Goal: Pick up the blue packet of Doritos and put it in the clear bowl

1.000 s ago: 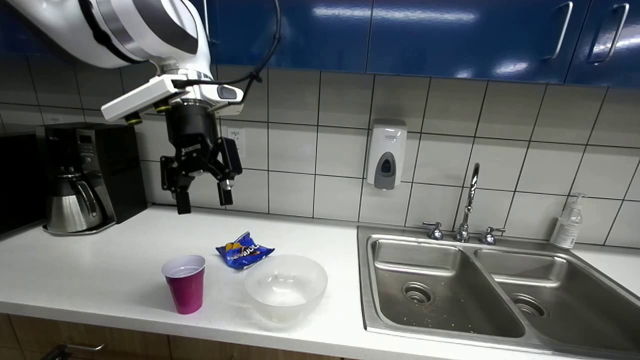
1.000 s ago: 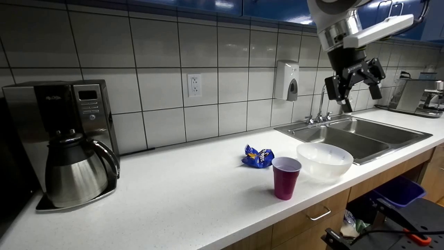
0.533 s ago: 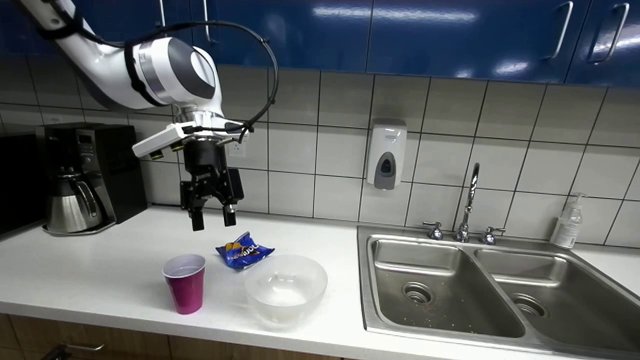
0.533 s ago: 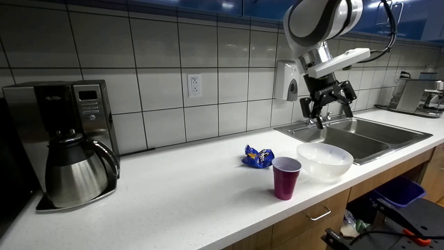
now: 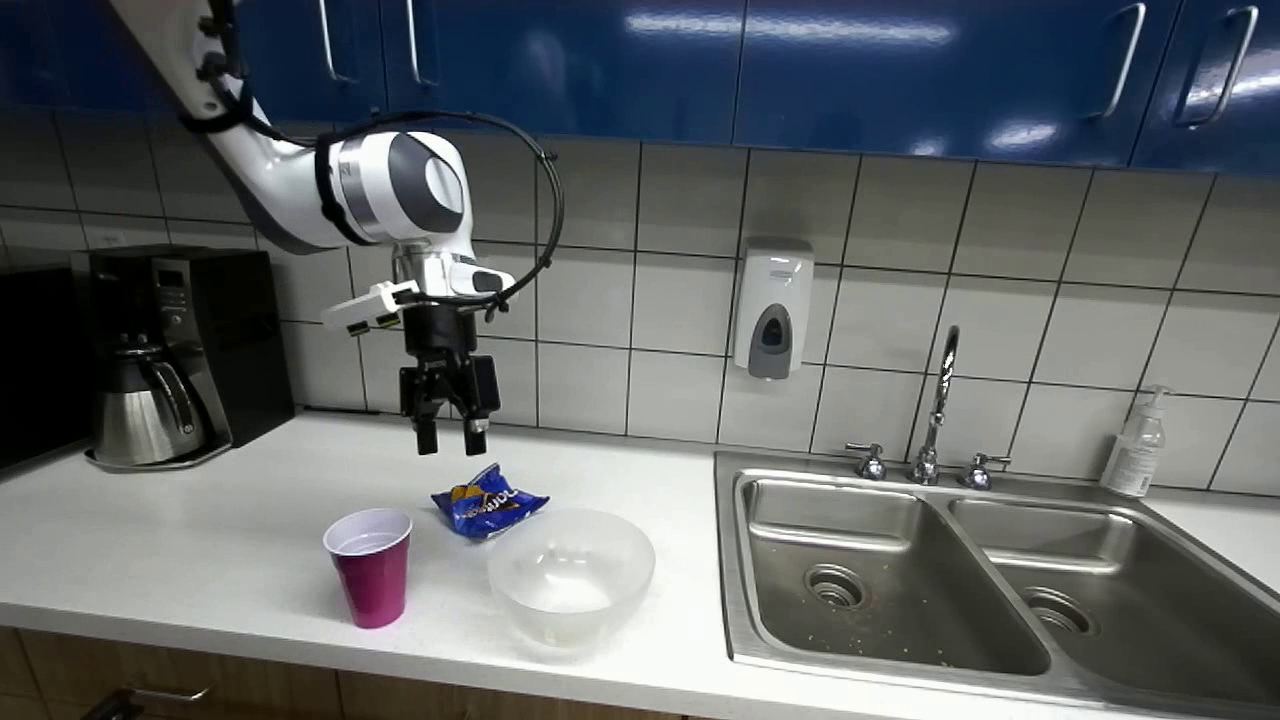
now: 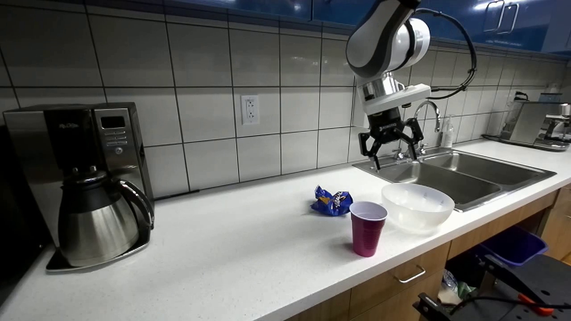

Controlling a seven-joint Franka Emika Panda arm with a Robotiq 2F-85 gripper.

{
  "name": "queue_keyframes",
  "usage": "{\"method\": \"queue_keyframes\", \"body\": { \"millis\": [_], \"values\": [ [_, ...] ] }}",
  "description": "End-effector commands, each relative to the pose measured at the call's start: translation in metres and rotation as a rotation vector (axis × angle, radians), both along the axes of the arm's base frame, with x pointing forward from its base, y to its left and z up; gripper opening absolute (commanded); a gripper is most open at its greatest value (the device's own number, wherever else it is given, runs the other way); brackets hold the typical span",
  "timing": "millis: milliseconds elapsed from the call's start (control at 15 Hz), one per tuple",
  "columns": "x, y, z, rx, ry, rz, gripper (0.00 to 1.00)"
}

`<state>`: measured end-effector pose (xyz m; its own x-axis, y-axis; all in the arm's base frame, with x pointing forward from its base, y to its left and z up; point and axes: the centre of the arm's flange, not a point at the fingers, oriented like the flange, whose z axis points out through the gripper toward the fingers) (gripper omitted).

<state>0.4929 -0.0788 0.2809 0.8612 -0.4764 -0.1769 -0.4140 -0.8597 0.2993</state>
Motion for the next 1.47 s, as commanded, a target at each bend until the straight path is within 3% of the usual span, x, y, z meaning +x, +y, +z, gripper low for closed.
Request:
{"method": "queue_keyframes", "body": {
  "millis": [0, 800, 1133, 1400],
  "values": [
    [0.044, 0.003, -0.029, -0.005, -0.023, -0.07, 1.0],
    [0.14, 0.018, -0.117, -0.077, -0.113, -0.241, 1.0],
    [0.16, 0.003, -0.131, -0.114, -0.167, -0.295, 1.0],
    [0.165, 0.002, -0.133, -0.092, -0.219, -0.336, 1.0]
  ]
}}
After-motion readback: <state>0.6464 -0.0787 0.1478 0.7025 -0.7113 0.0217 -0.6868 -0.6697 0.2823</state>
